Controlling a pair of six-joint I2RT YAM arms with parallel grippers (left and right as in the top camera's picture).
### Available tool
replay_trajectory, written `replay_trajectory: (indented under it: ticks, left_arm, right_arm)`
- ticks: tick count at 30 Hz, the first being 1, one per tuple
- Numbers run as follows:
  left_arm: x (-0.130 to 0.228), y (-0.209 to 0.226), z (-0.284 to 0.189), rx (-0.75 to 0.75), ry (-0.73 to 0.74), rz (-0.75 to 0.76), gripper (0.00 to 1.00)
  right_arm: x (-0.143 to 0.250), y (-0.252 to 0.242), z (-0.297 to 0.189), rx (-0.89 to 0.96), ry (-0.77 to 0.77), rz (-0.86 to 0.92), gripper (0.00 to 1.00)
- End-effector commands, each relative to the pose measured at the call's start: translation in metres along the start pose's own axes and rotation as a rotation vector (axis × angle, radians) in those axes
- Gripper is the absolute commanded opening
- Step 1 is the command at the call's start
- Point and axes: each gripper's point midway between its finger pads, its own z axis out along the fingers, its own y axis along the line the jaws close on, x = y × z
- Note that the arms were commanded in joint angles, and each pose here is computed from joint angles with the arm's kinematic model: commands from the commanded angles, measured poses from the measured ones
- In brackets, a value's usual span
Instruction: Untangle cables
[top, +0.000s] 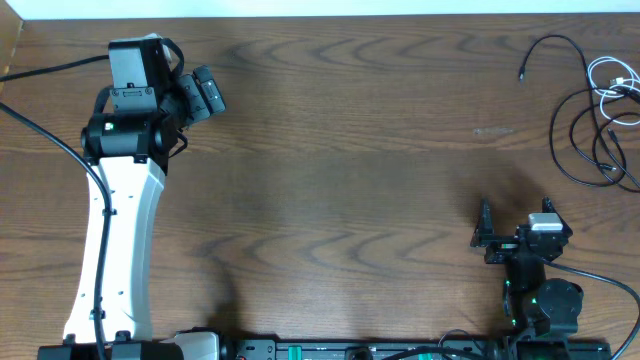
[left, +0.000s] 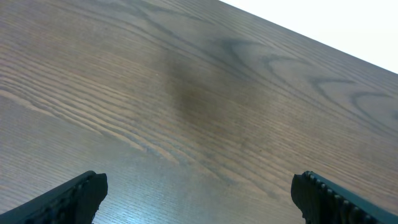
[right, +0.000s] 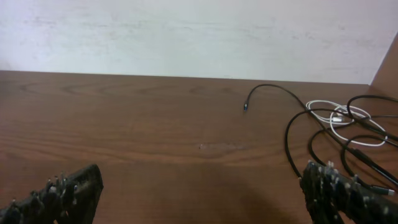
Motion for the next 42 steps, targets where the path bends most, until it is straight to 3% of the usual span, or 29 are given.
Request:
replay_trajectory:
  ticks: [1,18,23,28,42]
  left_arm:
    - [0.001,0.003,0.003,-0.011,0.007,-0.001,1.0]
    - [0.01,0.014,-0.012,-0.055,0.017,0.016,1.0]
    - [-0.006,0.011,-0.041,0.023,-0.238,-0.005,1.0]
    - [0.021,0.018,-0.069,0.11,-0.509,0.045,1.0]
    - [0.135,0.046,-0.058,0.18,-0.778,0.16,1.0]
  right_arm:
    - [0.001,0.004,0.0,-0.017,-0.001,0.012,0.99]
    - [0.0,0.004,0.0,-0.017,-0.002,0.012,0.99]
    - [0.0,0.004,0.0,-0.017,-0.002,0.012,0.99]
    - [0.001,0.004,0.0,-0.017,-0.001,0.012,0.99]
    - [0.0,0.004,0.0,-0.017,-0.002,0.012,0.99]
